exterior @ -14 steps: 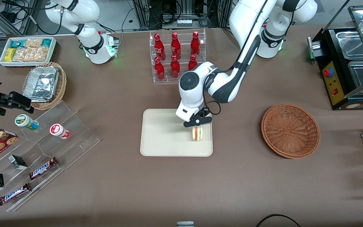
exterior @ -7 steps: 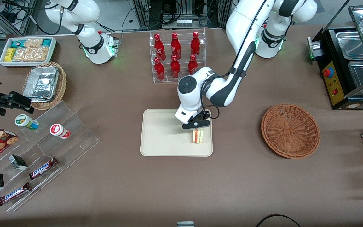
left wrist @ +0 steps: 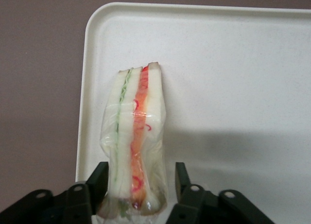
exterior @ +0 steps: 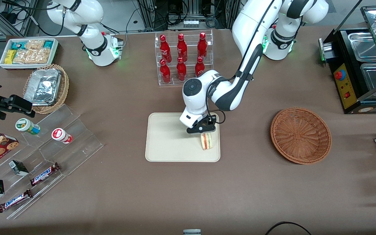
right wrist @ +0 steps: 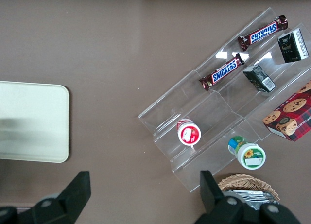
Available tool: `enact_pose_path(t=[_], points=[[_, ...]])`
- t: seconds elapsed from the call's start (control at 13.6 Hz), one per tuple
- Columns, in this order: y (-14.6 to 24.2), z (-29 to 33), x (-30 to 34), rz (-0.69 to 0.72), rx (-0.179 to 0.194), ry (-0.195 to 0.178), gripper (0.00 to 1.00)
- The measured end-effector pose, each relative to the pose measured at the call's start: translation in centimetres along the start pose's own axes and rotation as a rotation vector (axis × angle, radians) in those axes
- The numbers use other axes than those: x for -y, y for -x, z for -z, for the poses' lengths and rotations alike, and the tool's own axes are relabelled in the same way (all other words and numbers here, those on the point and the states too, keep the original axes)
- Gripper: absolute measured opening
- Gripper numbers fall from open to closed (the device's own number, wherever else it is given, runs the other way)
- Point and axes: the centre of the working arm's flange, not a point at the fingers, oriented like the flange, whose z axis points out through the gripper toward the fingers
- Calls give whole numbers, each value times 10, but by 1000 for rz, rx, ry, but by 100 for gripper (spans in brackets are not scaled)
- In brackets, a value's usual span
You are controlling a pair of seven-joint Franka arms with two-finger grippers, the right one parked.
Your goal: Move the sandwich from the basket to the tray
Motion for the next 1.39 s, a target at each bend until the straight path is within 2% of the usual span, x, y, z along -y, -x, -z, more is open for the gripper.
enact_pose_path(t=[0.22,0.29,0.51,0.73,1.1,1.39], points=[[-10,13,-2,13,-20,21,98],[-14,20,-4,18,-29,30,100],[-25,58,1,49,-36,33,100],[-37,122,24,110,-36,36,100],[-66,229,108,236,-50,9,100],[-79,283,177,295,-36,-9,100]])
